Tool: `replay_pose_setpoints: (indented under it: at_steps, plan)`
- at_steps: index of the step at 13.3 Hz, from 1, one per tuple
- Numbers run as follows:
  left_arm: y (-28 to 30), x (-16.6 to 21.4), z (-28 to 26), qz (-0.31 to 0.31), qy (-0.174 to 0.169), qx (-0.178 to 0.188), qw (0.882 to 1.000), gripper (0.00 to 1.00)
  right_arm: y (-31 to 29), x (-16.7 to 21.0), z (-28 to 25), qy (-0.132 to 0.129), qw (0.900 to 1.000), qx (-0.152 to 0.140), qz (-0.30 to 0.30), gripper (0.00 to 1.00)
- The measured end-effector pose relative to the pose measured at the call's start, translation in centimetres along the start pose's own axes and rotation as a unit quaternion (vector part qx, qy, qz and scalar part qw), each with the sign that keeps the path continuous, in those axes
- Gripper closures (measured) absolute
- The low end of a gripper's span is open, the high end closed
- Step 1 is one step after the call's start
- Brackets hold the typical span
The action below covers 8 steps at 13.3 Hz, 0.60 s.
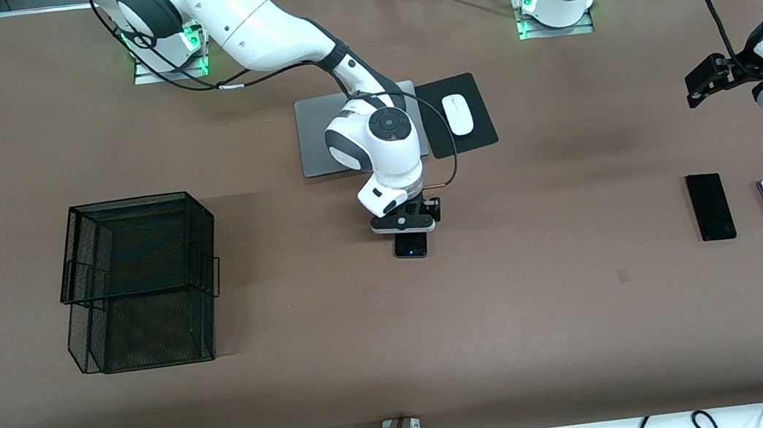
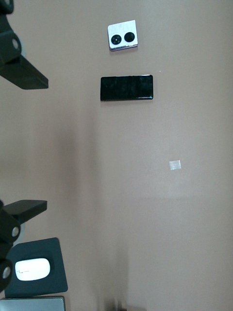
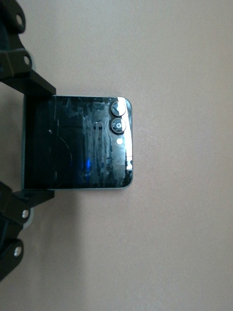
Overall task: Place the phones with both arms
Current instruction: 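Lift the flip phone with the right gripper toward the mesh organizer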
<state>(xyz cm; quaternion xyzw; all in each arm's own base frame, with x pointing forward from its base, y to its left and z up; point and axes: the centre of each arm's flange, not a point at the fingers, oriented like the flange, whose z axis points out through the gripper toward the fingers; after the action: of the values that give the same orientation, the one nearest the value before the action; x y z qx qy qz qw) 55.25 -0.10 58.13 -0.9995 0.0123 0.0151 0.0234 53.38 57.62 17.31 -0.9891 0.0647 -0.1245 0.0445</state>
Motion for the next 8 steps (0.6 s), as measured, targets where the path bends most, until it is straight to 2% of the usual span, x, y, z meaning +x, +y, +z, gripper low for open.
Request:
replay_pose_setpoints:
  at_steps: [2, 5, 8]
  plan:
    - [-0.2, 0.0, 0.0, -0.002, -0.001, 0.000, 1.000, 0.00, 0.2, 0.2, 0.1, 0.001, 1.000, -0.004, 0.000, 0.19]
    - [-0.2, 0.0, 0.0, -0.002, -0.002, 0.000, 1.000, 0.00, 0.9, 1.8, -1.0, -0.001, 0.999, -0.035, 0.001, 0.19]
    - [-0.2, 0.0, 0.0, -0.002, -0.002, 0.000, 1.000, 0.00, 1.0, 4.6, -7.3, -0.007, 0.998, -0.061, -0.018, 0.19]
